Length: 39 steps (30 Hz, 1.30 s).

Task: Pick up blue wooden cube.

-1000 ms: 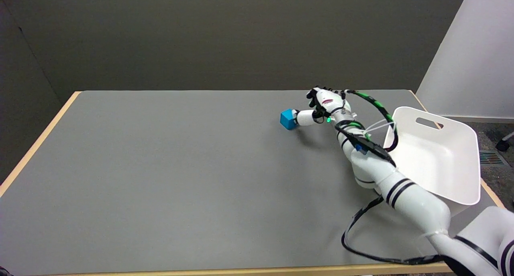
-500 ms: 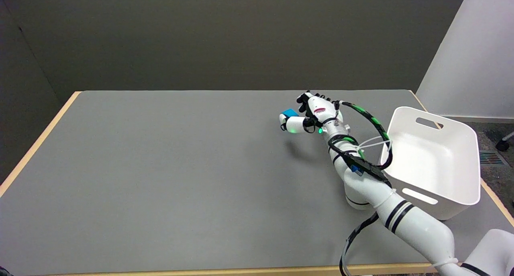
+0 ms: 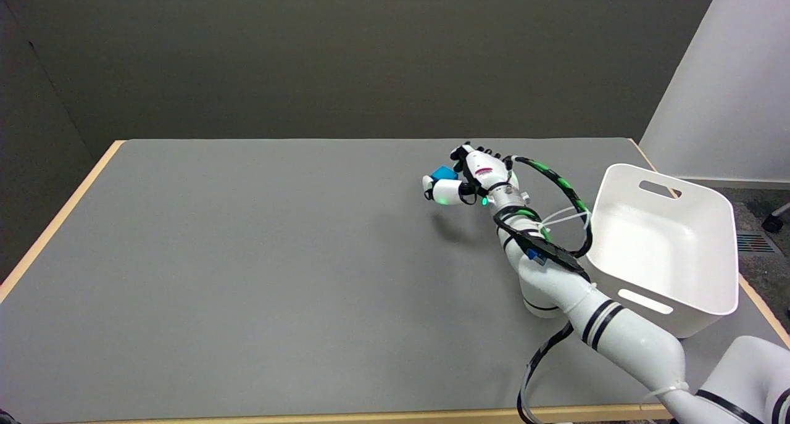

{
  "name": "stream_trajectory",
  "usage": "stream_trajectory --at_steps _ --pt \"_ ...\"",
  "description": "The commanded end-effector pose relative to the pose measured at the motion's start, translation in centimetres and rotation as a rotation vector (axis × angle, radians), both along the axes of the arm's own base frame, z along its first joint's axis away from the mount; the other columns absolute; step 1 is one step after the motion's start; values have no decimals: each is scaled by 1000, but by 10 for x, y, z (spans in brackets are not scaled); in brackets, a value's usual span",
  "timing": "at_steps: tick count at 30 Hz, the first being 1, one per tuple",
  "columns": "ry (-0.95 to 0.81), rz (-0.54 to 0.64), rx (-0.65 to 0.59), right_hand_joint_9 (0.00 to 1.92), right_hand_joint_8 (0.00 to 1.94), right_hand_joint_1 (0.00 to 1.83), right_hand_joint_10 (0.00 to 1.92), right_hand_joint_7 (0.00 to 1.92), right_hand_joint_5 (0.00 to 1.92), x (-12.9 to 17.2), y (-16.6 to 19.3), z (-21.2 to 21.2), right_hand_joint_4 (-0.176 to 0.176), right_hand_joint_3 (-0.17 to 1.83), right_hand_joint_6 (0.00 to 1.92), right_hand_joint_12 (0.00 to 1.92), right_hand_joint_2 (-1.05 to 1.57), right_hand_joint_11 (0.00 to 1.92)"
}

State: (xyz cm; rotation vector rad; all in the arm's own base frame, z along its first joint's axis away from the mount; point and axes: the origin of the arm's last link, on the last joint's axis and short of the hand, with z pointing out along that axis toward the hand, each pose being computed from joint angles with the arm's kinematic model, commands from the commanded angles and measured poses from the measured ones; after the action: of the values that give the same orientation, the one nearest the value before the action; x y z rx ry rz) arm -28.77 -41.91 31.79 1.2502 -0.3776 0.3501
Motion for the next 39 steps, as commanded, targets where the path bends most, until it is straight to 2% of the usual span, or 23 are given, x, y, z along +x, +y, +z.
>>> stream_trajectory --at_steps 1,2,3,5,7,17,21,23,32,37,38,39 --pt "-5 -9 11 116 507 367 906 188 151 0 -17 -2 -176 781 494 1551 605 247" --pt "-6 -8 11 81 484 343 838 132 125 1 -17 -2 -176 813 483 1490 576 184" --pt "66 4 -104 60 466 338 845 131 121 8 -16 18 -176 770 466 1473 594 178" --pt "-6 -6 7 31 447 329 835 113 107 1 -17 -2 -176 745 449 1449 601 160" --pt "-6 -7 6 25 453 319 795 81 87 0 -17 -2 -176 805 459 1442 567 137" --pt "-11 -32 22 19 450 321 793 77 82 -10 -14 -11 -176 803 452 1450 564 144" --pt "-6 -51 13 26 453 386 800 85 89 -15 -16 -8 -176 806 455 1467 581 157" --pt "-1 -60 11 33 441 430 841 118 98 -17 -18 -6 -176 742 444 1478 633 197" --pt "9 -82 10 45 454 482 826 136 99 -17 -34 2 -176 750 463 1498 650 223" --pt "14 -73 19 31 451 482 787 135 100 -13 -36 1 -176 749 465 1371 652 120" --pt "16 -69 22 26 448 481 777 133 100 -12 -36 0 -176 748 464 1307 653 63" --pt "22 -65 31 14 470 463 733 106 89 -11 -35 -1 -176 813 492 1095 615 27"
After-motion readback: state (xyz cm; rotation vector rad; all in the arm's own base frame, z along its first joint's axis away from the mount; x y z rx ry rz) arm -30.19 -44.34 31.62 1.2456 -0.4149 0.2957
